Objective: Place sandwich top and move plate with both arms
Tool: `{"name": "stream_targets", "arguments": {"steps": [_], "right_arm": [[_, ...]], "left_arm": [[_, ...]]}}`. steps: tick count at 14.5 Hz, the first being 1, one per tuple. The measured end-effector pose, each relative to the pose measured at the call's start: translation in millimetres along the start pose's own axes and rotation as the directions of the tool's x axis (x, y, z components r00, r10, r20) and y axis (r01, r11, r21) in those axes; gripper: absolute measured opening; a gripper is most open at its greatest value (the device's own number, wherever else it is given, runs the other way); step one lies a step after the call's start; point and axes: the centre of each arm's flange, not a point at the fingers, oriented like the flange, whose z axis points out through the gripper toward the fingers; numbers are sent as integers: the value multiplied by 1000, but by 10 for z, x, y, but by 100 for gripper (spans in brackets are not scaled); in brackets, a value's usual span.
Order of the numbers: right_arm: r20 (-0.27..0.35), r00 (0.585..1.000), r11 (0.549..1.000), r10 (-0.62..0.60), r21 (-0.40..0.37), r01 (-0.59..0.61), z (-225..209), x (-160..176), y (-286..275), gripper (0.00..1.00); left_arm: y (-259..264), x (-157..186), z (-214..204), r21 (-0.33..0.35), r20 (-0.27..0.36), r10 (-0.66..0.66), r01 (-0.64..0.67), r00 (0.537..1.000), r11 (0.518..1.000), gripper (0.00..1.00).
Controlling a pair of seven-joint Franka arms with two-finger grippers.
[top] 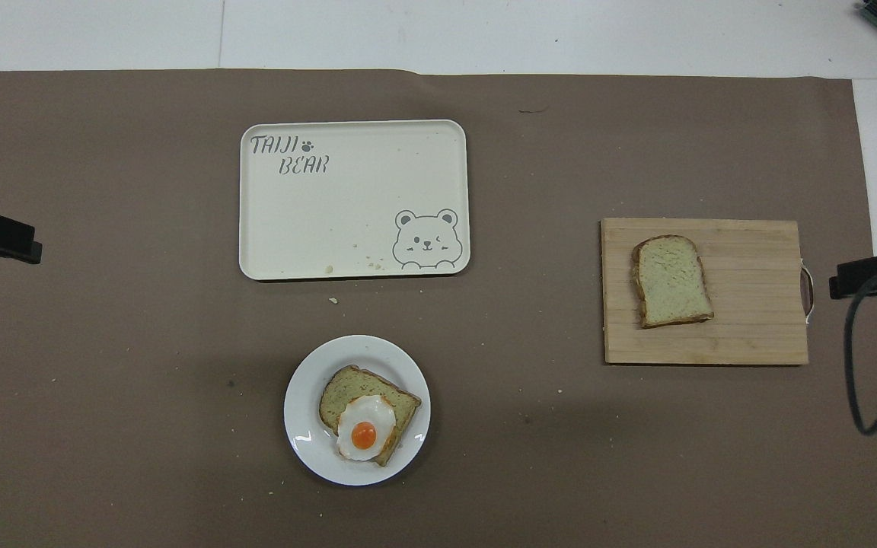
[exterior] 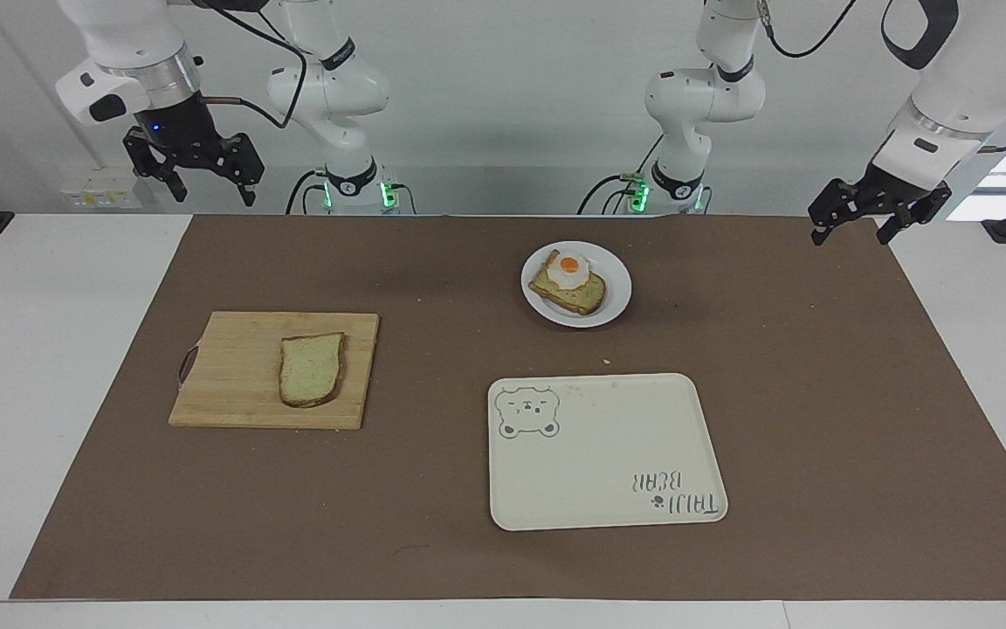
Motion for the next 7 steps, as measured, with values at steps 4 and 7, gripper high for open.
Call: {"name": "stream_targets", "arguments": {"steps": [4, 7], "right_arm": [[0, 1000, 1000, 0, 0, 0, 0, 0, -1, 100], [0, 1000, 1000, 0, 0, 0, 0, 0, -1, 100]], "left_arm": [[5, -2, 15, -2, 3, 1, -1, 1000, 1000, 100], [7, -7, 32, -7, 7, 0, 0, 1000, 1000, 100]]}}
